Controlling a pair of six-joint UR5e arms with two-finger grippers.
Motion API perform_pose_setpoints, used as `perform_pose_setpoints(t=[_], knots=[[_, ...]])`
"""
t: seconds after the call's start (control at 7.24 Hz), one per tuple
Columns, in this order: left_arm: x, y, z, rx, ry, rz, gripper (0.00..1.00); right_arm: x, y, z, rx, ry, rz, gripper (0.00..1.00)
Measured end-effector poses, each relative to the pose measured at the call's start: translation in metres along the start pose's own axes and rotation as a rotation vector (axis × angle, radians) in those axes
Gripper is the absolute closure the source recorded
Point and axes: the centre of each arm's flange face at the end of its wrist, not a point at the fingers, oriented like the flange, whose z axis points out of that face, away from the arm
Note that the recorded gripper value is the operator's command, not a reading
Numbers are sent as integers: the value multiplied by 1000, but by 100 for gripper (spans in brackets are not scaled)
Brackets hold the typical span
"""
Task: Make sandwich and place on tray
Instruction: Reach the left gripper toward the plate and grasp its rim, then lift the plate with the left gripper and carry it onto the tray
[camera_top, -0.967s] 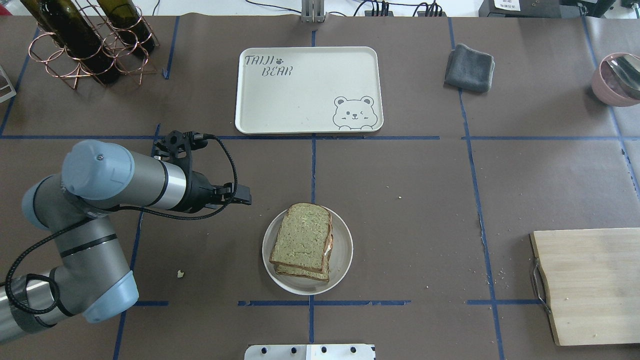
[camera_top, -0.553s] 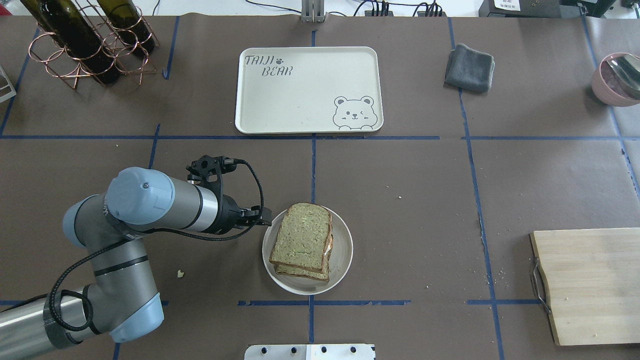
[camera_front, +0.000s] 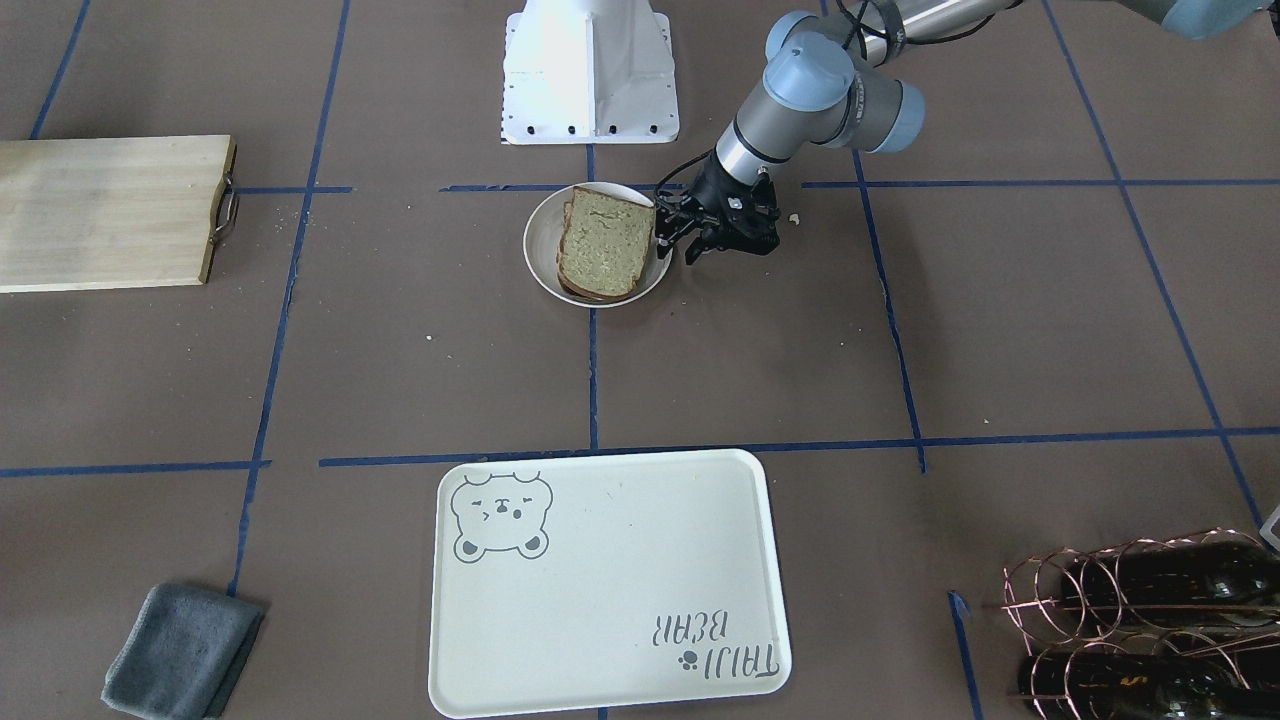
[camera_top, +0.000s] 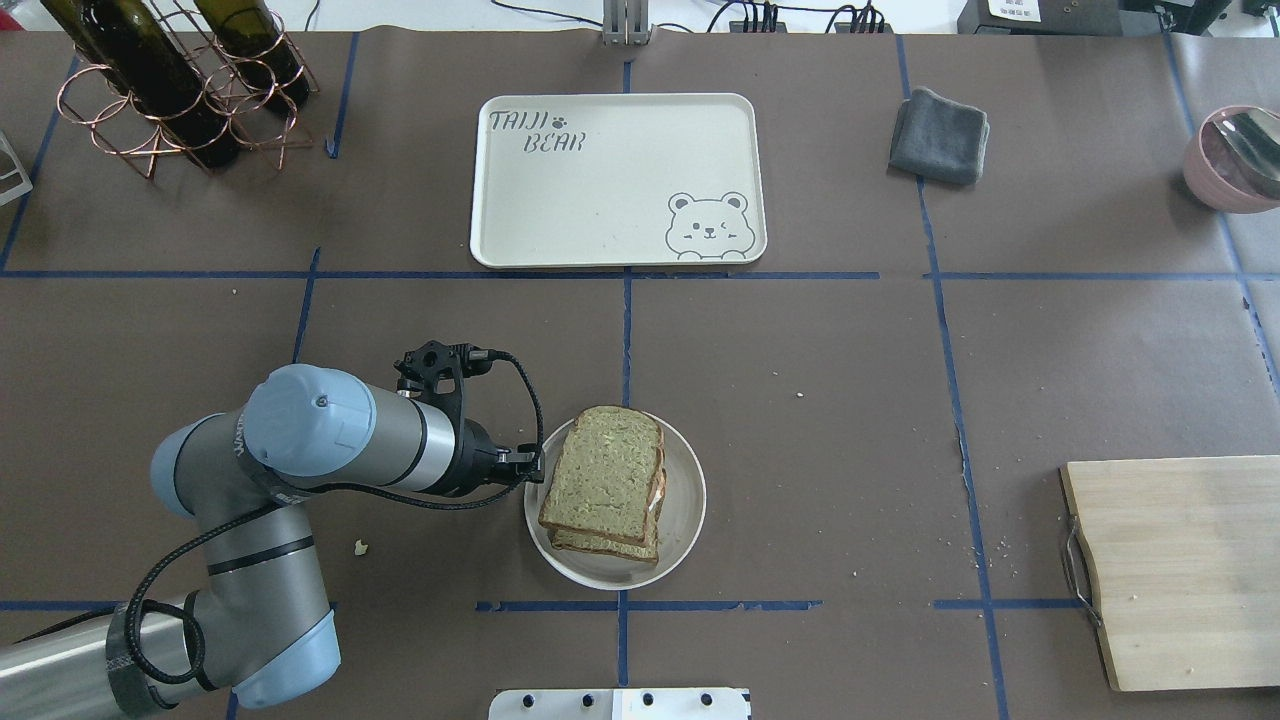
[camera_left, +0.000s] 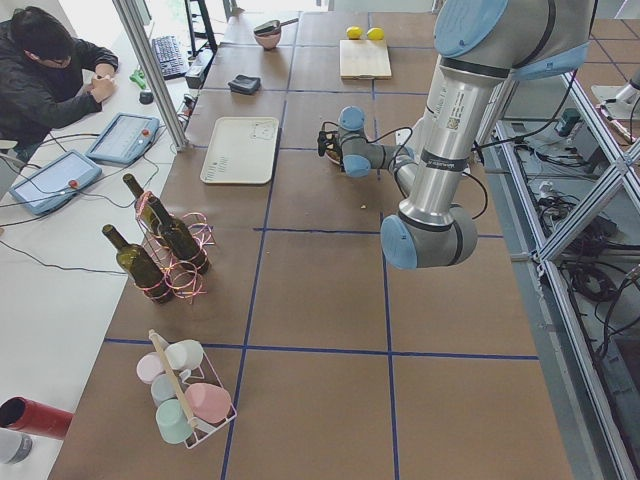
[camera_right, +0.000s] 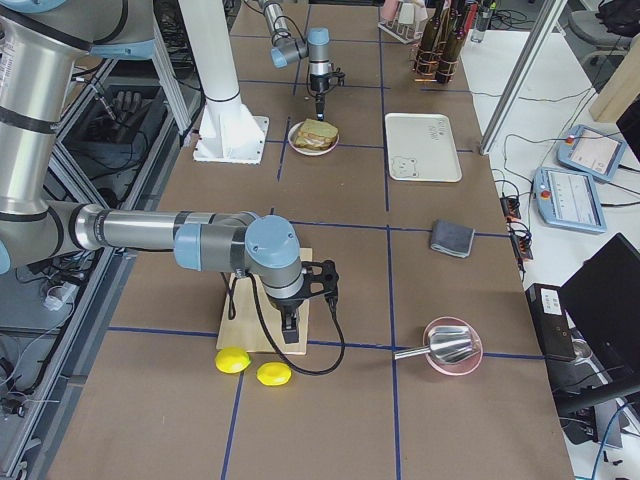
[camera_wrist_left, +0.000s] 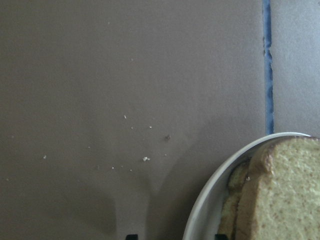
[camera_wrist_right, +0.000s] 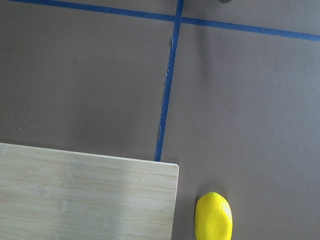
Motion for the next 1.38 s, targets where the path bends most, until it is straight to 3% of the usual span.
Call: perform_pose_setpoints(t=[0.41,0.55,0.69,1.11,1.38], knots=[[5,3,5,-7,1,4,74,0,0,0,1,-1,0,0],[6,4,7,-9,2,5,83,0,0,0,1,-2,0,0],[7,5,9,-12,1,5,100,0,0,0,1,-2,1,0],[8,6,8,-14,4,6,100,0,0,0,1,-2,3,0],[3,-20,-10,6,15,-11,100,0,0,1,0,-1,6,0]])
